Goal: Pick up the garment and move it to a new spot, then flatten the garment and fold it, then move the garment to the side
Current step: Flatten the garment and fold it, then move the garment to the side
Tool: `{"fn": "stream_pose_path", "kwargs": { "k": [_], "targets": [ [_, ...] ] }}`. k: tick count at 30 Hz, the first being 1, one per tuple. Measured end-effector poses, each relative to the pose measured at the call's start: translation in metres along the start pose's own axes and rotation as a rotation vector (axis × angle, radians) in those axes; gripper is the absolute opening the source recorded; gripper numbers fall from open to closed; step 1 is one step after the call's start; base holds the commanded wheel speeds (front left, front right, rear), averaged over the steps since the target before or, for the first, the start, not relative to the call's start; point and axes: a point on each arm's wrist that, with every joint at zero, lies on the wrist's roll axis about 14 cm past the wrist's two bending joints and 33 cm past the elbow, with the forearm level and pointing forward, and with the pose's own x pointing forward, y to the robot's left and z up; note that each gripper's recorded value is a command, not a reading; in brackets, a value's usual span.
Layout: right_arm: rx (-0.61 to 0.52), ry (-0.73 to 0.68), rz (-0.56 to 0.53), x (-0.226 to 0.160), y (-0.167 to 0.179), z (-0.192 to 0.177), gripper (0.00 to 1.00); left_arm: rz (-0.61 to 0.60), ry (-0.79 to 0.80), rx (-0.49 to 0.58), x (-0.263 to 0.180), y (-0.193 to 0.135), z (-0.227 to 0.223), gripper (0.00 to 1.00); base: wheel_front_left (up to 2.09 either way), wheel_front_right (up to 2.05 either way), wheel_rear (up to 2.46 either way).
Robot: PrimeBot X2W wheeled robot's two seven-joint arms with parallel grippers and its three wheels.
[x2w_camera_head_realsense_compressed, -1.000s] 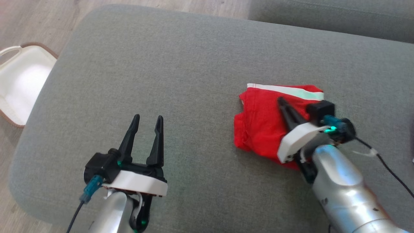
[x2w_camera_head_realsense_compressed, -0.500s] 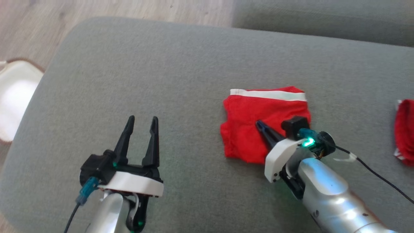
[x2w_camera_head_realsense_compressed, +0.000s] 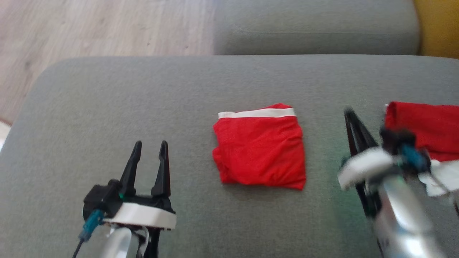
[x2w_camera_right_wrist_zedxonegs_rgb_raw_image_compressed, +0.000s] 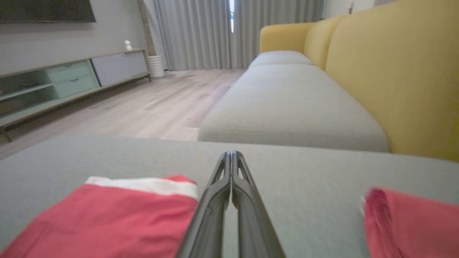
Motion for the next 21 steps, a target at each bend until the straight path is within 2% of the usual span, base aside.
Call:
{"fn": "stream_pose_path", "kwargs": {
  "k": [2,3,4,12,21],
  "targets": [
    [0.014,0.029,-0.054,-0.023,-0.013,-0.018,0.00,-0.011,0.005,-0.002,-0.001,-0.005,-0.002,1.00,0.00,0.00,0.00],
    [0.036,0.045,-0.114,-0.044,-0.025,-0.030,0.23,-0.021,0.014,-0.005,-0.003,-0.009,-0.006,1.00,0.00,0.00,0.00],
    [0.042,0.041,-0.133,-0.052,-0.028,-0.032,1.00,-0.025,0.019,-0.006,-0.004,-0.010,-0.007,1.00,0.00,0.00,0.00],
    [0.041,-0.016,-0.206,-0.083,-0.040,-0.024,1.00,-0.052,0.028,-0.001,-0.005,-0.019,-0.011,1.00,0.00,0.00,0.00],
    [0.077,-0.009,-0.201,-0.090,-0.034,-0.031,1.00,-0.050,0.030,-0.001,-0.005,-0.019,-0.011,1.00,0.00,0.00,0.00]
  ]
}}
